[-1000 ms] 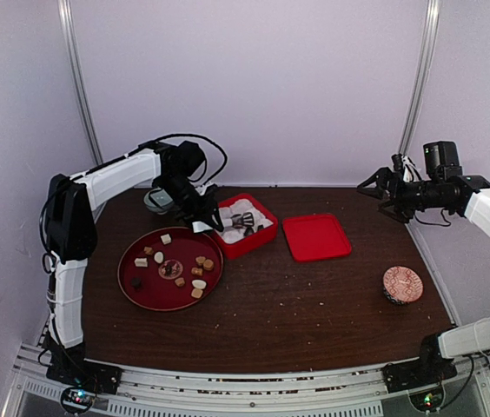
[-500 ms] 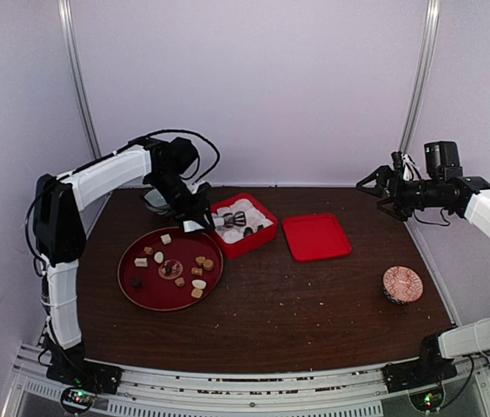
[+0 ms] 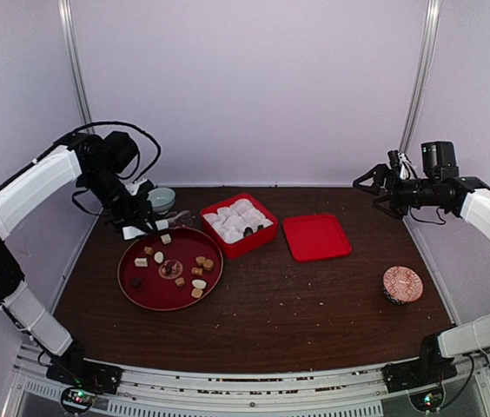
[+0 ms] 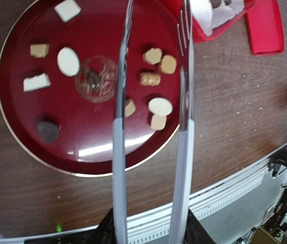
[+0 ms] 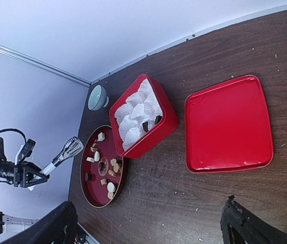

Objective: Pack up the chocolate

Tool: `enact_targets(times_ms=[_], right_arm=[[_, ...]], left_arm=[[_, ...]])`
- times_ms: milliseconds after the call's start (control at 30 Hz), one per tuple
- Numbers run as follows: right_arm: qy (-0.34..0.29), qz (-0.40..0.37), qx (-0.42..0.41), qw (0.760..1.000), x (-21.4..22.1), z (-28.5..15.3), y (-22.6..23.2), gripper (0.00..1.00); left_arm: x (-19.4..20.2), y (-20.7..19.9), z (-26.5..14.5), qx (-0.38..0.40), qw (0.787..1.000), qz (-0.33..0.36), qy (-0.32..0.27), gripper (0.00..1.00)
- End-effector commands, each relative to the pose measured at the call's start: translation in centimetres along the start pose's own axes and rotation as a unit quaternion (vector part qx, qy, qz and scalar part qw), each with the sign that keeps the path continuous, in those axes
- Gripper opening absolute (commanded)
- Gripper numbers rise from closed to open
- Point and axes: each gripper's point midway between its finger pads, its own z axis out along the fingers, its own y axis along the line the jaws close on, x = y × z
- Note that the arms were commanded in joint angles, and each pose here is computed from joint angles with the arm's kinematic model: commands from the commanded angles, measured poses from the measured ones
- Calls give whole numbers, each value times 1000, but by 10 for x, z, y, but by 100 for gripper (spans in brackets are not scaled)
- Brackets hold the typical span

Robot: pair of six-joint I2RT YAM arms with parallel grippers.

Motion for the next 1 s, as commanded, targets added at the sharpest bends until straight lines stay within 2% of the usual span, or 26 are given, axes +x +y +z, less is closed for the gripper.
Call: enact_targets(times_ms=[0,233,467,967], right_arm=[[-3,-7,-17,1000,0,2,4,100],[-3,-5,-24,1000,5,3,4,100],[-1,-7,-31,1000,7,4,7,100],[-2,-8,-38,999,8,3,10,100]], left_arm=[[40,26,-12,-39,999,-19,17,38],[96,59,-15,-87,993,-56,49,38],[121,82,-17,-121,987,-87,51,39],[114,102,9,-148,983,-82,72,40]])
